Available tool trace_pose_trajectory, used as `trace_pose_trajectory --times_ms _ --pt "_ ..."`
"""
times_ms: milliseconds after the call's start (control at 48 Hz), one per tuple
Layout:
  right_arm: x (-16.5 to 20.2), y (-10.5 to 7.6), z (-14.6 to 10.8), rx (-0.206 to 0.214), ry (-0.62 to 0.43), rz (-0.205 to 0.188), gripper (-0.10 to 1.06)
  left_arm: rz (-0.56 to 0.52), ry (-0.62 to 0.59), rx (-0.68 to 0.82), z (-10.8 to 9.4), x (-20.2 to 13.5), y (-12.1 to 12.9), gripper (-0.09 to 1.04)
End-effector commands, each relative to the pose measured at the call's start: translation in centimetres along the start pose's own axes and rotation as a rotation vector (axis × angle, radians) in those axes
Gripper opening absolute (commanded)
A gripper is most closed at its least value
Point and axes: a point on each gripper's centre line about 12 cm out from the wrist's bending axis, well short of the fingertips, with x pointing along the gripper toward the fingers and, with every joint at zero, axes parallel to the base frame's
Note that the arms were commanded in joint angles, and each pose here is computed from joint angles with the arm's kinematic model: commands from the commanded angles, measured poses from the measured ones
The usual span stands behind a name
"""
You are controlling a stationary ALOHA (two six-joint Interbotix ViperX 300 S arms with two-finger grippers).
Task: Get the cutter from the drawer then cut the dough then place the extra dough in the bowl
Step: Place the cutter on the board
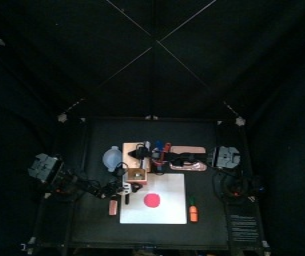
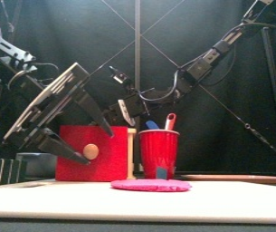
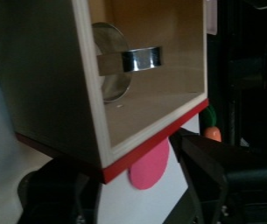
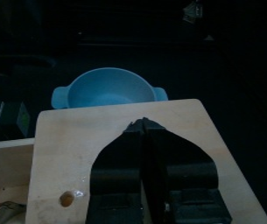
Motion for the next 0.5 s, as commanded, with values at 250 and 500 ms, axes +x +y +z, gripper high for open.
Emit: trace_pose_trajectory --times_ms 250,500 --pt "-0.2 -0.4 2.8 -0.007 -0.062 -0.011 0.05 -0.148 0.084 -0.001 0.2 -5.6 -1.8 0.97" --pt "-1.1 0.7 5.5 -0.014 -0.117 0.007 0.05 -0.302 0.146 0.007 2.0 -11.5 -0.6 0.97"
